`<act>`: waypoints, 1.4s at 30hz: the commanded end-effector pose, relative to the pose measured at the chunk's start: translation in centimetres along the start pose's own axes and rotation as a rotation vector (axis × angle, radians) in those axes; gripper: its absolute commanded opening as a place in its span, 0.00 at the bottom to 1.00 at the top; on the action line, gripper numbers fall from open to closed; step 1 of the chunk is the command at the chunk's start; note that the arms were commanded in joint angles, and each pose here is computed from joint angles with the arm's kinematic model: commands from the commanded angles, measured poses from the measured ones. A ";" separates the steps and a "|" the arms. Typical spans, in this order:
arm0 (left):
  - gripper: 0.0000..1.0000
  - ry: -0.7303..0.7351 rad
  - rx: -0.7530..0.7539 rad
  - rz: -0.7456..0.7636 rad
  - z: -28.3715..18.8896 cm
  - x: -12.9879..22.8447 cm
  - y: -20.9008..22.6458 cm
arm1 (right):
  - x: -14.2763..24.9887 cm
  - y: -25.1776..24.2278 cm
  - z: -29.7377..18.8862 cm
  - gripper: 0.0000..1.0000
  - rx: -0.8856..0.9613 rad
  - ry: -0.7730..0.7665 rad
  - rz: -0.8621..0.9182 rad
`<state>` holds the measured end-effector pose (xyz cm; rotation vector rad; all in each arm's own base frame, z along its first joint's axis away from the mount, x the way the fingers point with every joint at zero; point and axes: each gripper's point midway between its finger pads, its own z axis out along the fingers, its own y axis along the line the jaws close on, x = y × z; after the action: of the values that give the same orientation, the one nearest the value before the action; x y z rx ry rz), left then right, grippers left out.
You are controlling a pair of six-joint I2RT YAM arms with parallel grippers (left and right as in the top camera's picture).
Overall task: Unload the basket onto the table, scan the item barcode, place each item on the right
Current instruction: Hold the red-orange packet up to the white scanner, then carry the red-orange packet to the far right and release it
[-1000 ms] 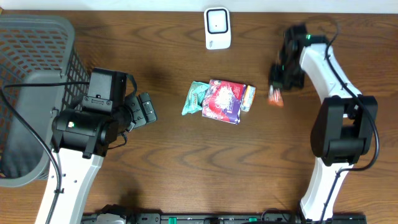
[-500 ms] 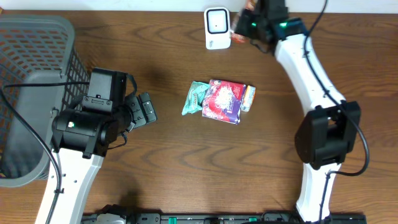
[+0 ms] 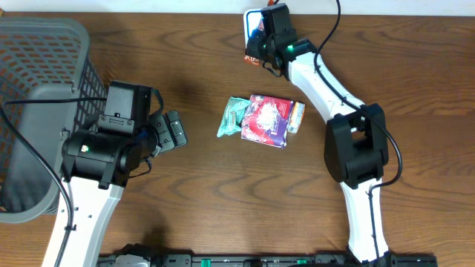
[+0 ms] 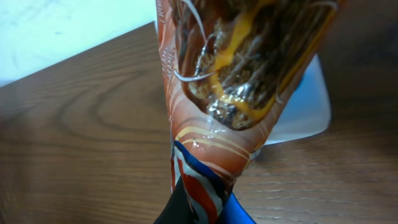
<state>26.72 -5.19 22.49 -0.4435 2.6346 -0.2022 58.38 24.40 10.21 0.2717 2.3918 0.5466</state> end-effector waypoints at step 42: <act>0.98 0.003 -0.015 0.003 0.2 0.1 0.4 | -9.2 -36.5 -21.3 0.99 0.557 0.155 0.367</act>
<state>26.73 -5.19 22.50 -0.4434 2.6342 -0.2024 48.64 -20.79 11.99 1.0682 2.6096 0.0081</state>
